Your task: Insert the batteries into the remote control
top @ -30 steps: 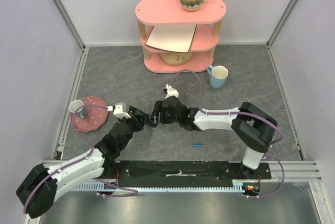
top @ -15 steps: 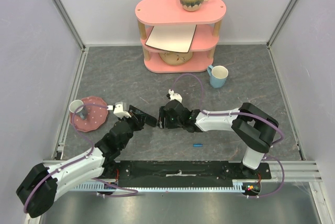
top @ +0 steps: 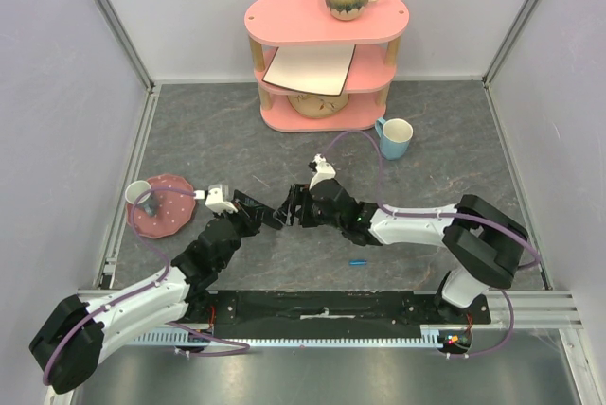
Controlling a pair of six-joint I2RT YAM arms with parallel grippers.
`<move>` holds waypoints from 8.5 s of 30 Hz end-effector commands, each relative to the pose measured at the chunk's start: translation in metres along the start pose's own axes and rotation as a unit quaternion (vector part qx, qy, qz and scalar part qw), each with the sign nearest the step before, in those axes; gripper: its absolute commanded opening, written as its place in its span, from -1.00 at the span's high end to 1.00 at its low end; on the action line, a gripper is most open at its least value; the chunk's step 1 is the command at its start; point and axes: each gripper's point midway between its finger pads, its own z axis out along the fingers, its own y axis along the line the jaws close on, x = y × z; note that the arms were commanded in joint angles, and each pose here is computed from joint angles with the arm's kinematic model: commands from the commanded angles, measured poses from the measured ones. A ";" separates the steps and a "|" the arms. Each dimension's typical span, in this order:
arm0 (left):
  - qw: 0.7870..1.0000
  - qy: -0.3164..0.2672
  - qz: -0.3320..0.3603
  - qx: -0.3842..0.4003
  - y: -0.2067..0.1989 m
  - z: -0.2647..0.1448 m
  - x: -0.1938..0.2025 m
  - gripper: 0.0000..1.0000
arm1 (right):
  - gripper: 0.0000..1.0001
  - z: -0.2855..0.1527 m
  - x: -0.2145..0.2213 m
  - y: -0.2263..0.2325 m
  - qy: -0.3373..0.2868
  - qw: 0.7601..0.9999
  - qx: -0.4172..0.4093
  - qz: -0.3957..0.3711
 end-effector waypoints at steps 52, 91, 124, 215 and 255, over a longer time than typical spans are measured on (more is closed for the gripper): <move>1.000 0.012 0.018 -0.006 0.003 -0.002 0.007 0.96 | -0.58 0.037 0.013 -0.004 0.011 0.982 -0.079 0.172; 1.000 0.012 0.022 0.001 0.000 -0.002 0.008 0.96 | -0.54 0.039 0.004 -0.001 -0.006 0.982 -0.082 0.169; 0.999 0.005 0.040 0.024 -0.012 0.000 0.004 0.96 | -0.16 0.054 0.058 -0.054 0.121 0.986 0.073 0.090; 0.984 0.098 0.135 -0.067 0.001 0.012 0.029 0.96 | -0.61 0.021 0.002 -0.027 0.015 0.987 -0.072 0.140; 0.985 0.090 0.134 -0.055 -0.004 0.009 0.029 0.96 | -0.58 0.035 0.001 -0.034 0.023 0.986 -0.058 0.157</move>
